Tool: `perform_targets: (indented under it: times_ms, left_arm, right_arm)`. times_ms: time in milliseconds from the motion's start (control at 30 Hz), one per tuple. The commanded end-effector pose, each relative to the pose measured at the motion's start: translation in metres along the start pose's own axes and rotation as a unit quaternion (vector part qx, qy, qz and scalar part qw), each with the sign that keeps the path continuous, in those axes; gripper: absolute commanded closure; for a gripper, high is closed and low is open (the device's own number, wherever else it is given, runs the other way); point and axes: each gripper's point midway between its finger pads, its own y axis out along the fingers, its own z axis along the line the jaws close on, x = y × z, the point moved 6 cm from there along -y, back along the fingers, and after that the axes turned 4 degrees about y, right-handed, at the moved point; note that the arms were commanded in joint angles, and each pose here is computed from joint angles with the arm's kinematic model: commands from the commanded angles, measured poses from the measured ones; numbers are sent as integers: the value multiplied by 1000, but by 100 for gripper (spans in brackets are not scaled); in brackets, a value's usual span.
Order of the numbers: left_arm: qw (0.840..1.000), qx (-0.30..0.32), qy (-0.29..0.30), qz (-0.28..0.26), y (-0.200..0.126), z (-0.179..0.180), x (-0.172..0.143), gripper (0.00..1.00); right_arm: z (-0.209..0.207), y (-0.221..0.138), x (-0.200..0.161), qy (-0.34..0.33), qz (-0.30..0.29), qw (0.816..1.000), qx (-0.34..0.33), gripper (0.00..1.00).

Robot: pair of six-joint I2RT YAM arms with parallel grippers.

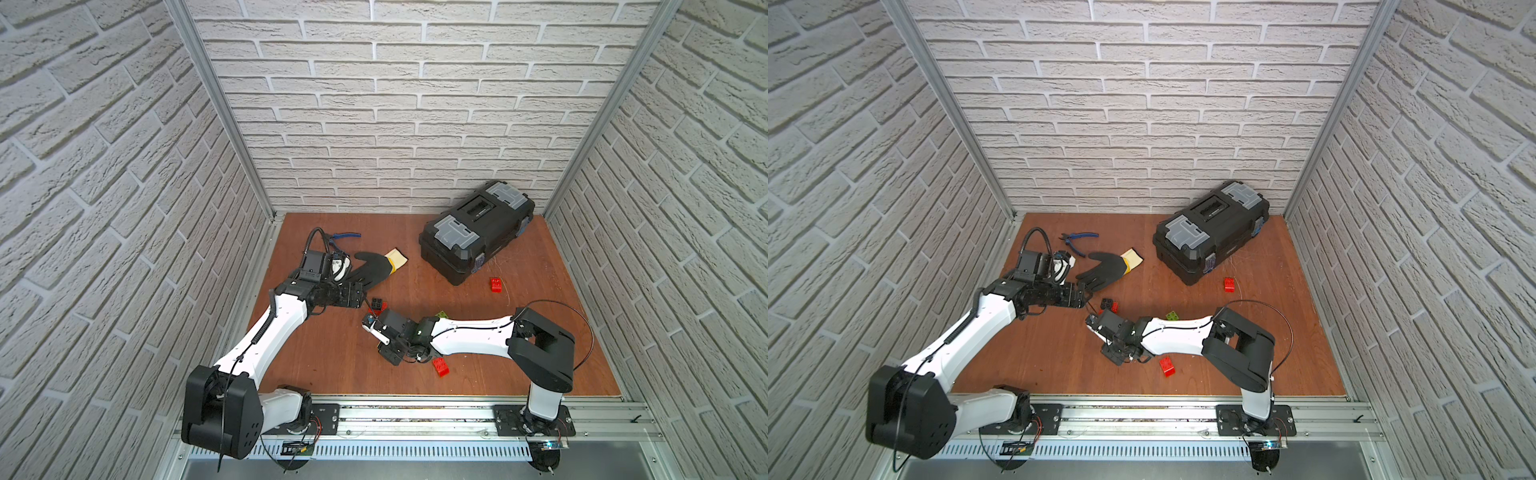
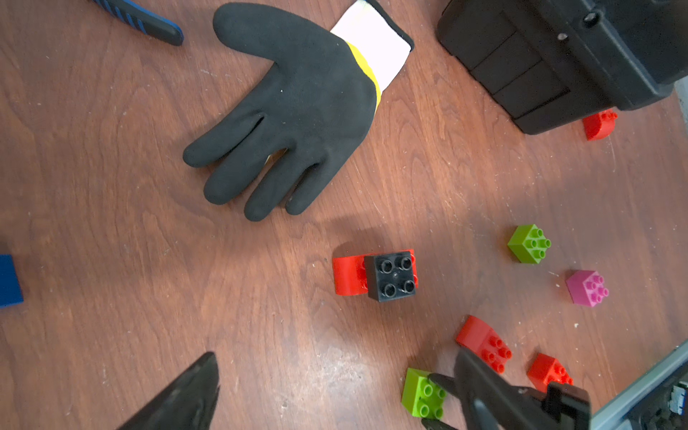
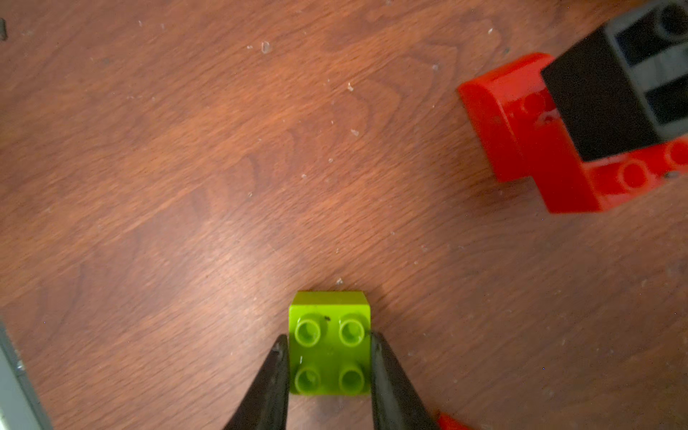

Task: Assemble the letter s with lego
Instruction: Move the lego brick at the center of the board.

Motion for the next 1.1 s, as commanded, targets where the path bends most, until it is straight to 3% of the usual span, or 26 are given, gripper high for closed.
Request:
perform_targets:
  times_ms: [0,233,467,1067]
  left_arm:
    - [1000,7,9,2,1,3,-4,2]
    - [1000,16,13,0,-2,5,-6,2]
    - [1000,23,13,-7,-6,6,-4,2]
    - [1000,20,5,-3,-3,9,-1,2]
  right_arm:
    - [6,-5,4,-34,5,999,12,71]
    - [11,-7,0,-136,35,989,56,70]
    - [0,-5,7,-244,29,960,136,69]
    - [-11,5,22,-251,25,956,151,61]
